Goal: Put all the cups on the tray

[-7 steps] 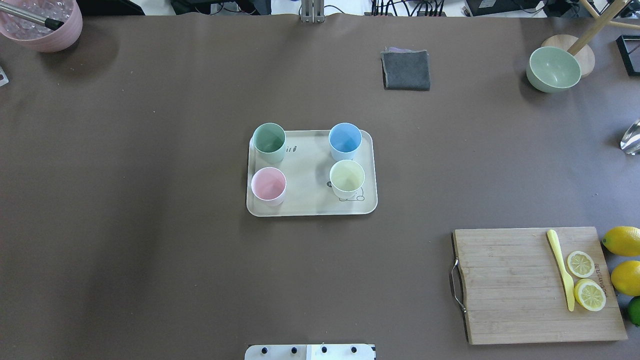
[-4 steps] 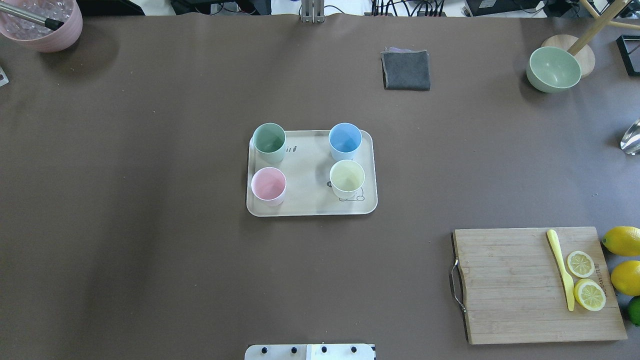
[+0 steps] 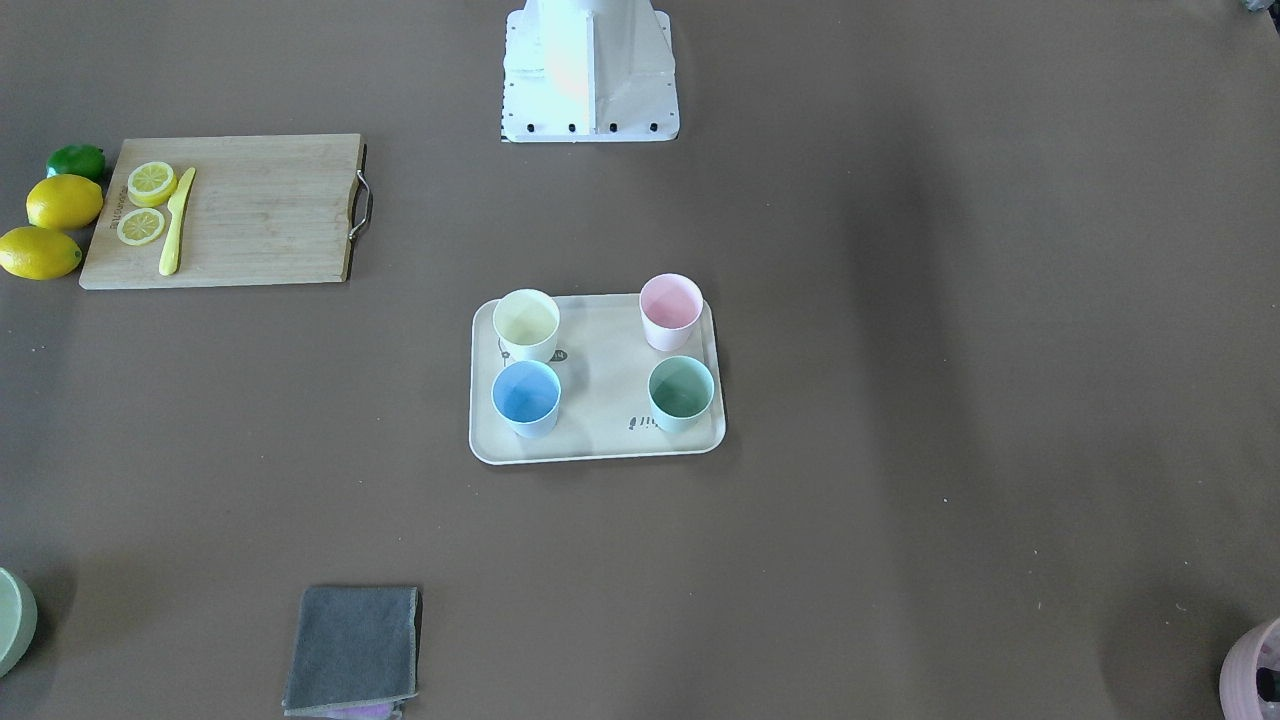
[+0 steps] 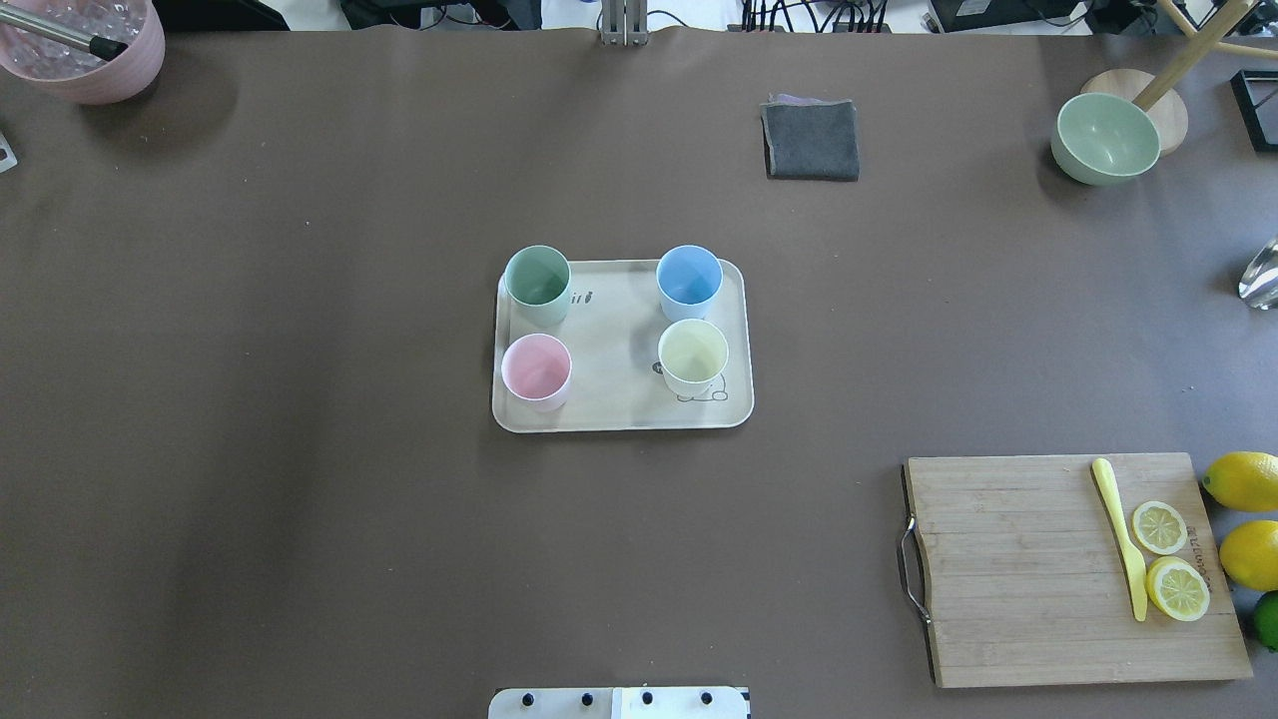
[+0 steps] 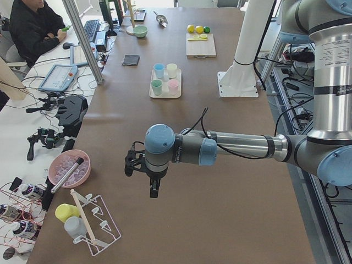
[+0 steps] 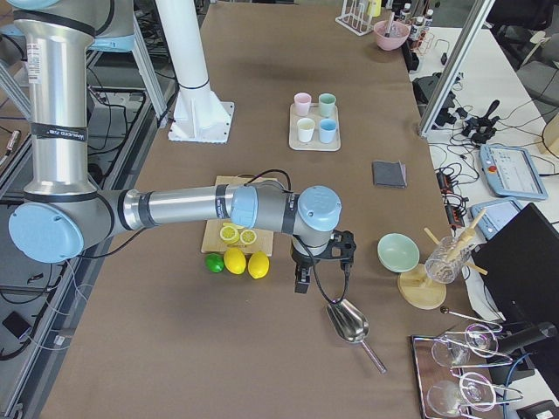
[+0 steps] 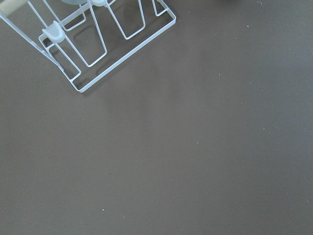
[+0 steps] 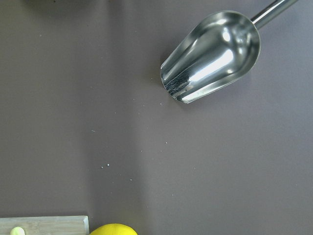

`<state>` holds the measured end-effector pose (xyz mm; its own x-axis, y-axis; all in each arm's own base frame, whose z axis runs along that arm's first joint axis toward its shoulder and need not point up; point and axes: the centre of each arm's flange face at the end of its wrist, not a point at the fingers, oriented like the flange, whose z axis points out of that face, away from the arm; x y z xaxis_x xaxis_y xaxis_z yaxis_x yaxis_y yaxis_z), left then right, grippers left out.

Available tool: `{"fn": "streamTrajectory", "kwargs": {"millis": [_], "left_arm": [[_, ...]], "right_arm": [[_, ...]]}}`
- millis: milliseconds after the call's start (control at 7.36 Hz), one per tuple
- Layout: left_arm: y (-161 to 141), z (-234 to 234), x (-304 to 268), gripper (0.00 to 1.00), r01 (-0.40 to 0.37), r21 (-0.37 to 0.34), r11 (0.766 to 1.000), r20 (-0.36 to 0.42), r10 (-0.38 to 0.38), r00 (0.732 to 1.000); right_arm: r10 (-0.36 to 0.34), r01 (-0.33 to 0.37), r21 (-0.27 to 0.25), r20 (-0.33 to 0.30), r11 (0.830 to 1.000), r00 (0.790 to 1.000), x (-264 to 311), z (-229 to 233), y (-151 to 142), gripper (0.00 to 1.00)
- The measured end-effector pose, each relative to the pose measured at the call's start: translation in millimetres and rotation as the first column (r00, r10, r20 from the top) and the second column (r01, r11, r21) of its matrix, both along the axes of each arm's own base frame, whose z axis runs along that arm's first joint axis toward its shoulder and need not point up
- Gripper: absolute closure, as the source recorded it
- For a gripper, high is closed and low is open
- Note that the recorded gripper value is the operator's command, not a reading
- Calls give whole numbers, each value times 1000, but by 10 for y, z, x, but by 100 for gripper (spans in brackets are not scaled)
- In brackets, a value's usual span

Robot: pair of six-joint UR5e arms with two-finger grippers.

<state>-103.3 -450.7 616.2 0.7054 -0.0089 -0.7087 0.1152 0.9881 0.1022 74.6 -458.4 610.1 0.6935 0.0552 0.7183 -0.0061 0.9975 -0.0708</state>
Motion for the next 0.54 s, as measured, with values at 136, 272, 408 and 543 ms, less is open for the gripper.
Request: {"fn": "streamTrajectory", "kwargs": {"millis": [136,272,408,543], "left_arm": [[-6,-6,-1,2,0,1,1000,0,0,1000],[-12,-13,-1,2,0,3,1000,0,0,1000],[-15,-19,-1,2,0,4,1000,1,0,1000],[-17,-22,-2,2,-1,6,1000,1,1,1000]], "right_arm": [[1,-1,0,0,1000,1000,4,0,1,0],[1,-1,-2,0,1000,1000,8,9,11,0],[2,-2,-4,-1,1000,1000,12,21,23,0],[5,-5,-5,0,1000,1000,25,26,31,0]]}}
